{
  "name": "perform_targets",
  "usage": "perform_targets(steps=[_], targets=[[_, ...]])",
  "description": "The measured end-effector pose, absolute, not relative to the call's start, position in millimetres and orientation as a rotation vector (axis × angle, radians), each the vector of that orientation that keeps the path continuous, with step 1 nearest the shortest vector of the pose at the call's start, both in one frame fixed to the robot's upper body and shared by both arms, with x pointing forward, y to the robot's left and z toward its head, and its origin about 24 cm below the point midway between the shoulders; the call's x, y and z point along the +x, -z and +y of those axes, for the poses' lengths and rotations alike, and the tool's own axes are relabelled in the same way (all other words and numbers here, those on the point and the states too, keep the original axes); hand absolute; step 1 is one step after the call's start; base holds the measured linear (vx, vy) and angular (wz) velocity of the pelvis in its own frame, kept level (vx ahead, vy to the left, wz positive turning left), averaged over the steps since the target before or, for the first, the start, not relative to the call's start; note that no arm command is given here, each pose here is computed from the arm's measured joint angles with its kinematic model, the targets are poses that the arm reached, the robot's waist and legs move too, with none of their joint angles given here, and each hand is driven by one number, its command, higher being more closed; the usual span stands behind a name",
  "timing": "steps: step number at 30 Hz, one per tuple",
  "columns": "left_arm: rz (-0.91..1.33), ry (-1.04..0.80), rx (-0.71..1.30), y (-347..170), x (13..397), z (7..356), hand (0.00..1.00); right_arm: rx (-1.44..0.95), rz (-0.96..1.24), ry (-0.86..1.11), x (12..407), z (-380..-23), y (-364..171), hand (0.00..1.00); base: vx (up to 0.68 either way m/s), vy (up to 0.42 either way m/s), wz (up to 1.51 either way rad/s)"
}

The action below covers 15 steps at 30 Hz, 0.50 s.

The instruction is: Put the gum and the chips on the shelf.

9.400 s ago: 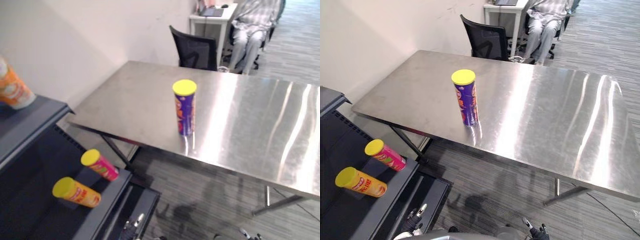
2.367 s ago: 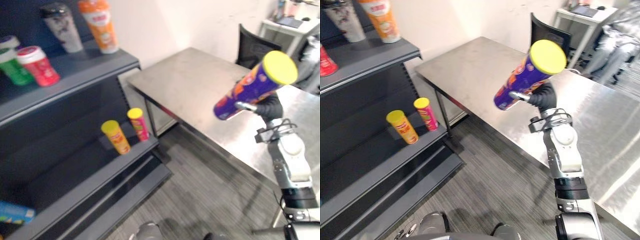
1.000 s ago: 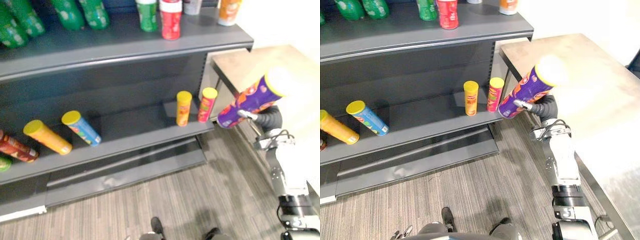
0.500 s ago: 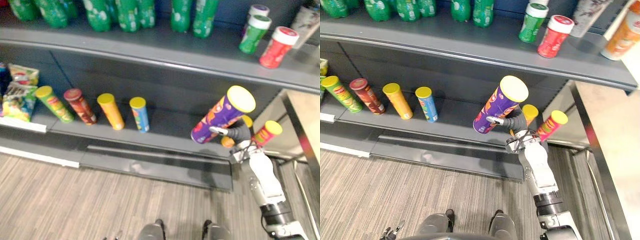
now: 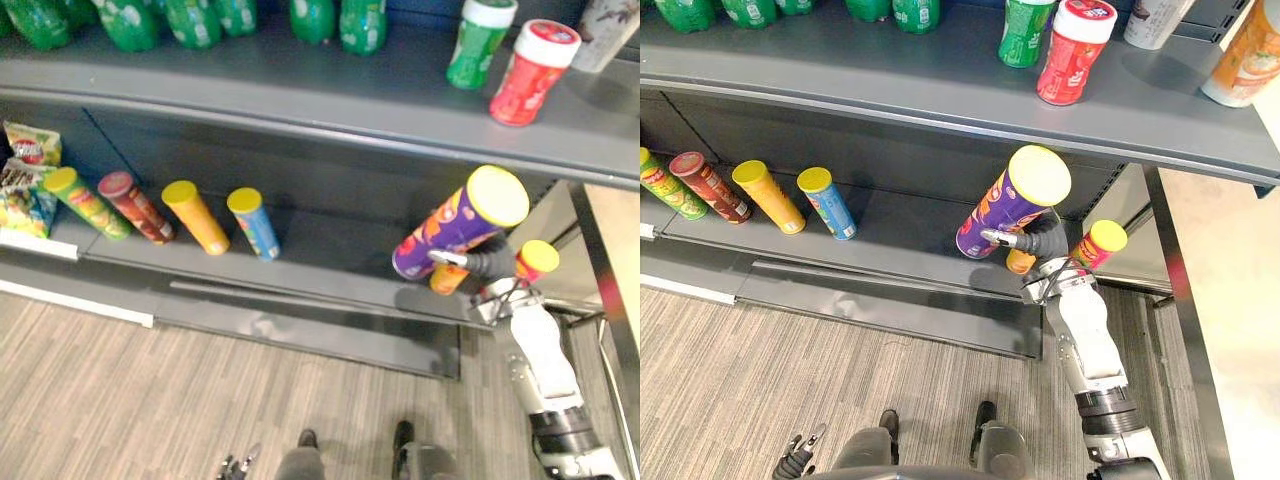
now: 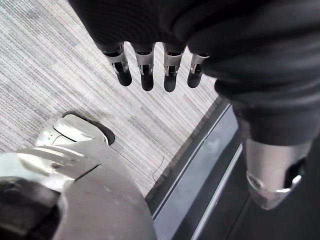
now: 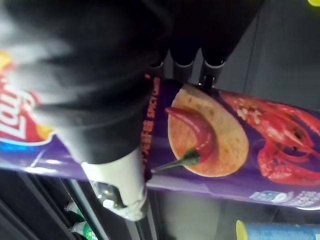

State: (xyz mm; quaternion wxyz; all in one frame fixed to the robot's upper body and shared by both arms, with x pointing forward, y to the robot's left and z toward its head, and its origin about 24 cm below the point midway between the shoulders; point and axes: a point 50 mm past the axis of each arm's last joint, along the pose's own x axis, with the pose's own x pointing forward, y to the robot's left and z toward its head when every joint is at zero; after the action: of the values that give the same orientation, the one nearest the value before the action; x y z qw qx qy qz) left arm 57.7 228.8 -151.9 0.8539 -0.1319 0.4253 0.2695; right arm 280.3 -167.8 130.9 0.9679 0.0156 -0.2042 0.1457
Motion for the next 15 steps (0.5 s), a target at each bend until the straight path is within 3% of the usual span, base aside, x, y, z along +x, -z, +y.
perform_targets(steps=[6, 15], targets=[[0.878, -0.573, -0.275, 151, 60, 229, 0.00, 0.027, -0.398, -0.368, 279, -156, -127, 1.00, 0.02, -0.002, 0.09], [0.812, -0.451, -0.263, 147, 94, 217, 0.00, -0.040, -0.395, -0.356, 276, -137, -123, 1.00, -0.06, 0.014, 0.40]])
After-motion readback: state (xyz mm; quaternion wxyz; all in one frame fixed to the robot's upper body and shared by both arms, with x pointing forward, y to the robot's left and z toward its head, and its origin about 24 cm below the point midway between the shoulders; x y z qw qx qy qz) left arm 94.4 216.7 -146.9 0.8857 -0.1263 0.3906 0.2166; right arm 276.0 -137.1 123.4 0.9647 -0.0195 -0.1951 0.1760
